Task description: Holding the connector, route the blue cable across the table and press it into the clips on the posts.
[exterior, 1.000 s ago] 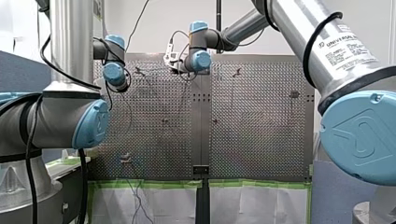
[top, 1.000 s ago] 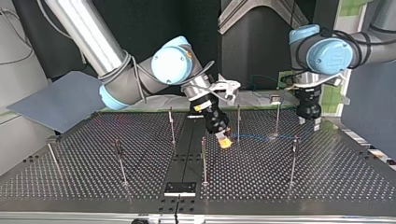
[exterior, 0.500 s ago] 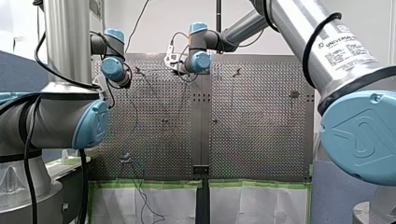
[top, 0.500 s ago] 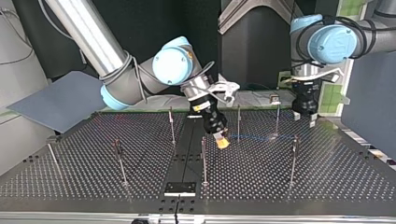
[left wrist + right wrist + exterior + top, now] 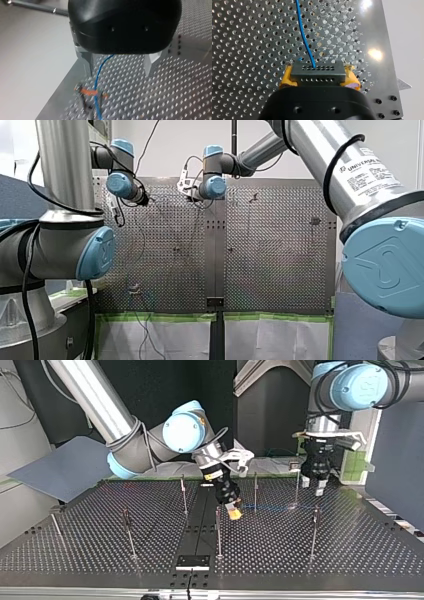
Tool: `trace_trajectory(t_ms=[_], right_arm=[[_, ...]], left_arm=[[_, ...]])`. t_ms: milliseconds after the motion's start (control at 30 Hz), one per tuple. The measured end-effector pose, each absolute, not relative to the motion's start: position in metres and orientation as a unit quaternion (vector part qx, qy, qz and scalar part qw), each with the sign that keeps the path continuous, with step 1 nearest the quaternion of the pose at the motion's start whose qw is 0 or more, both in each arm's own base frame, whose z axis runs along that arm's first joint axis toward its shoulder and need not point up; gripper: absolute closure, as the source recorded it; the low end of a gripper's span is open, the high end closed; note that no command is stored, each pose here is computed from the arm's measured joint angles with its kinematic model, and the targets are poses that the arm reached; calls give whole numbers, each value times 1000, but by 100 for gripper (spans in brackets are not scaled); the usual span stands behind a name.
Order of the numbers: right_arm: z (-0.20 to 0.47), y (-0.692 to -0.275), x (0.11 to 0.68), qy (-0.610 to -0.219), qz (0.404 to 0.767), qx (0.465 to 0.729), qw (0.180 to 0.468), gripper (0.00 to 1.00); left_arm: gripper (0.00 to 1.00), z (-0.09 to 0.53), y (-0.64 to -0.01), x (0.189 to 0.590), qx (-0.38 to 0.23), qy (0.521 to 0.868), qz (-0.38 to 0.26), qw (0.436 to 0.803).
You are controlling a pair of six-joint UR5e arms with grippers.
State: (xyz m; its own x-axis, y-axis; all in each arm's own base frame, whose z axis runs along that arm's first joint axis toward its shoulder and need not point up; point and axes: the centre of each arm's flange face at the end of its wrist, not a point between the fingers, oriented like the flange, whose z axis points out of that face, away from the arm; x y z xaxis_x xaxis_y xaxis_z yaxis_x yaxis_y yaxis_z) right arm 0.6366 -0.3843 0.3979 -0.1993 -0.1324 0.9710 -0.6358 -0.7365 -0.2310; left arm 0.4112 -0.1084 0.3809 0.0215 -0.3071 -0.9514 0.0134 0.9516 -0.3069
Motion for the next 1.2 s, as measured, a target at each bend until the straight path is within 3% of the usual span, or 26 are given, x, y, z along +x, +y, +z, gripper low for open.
trace_trajectory(t_ms=[400, 767, 1200], right_arm=[[395, -386, 637, -318, 705, 608, 178, 100], [394, -387, 637, -318, 705, 608, 179, 100], [393, -387, 637, -319, 704, 609, 179, 100]], left_arm=[[0, 385, -126, 420, -50, 683, -107, 721], [0, 408, -134, 449, -48, 653, -110, 748], [0, 391, -145, 486, -43, 661, -111, 741]])
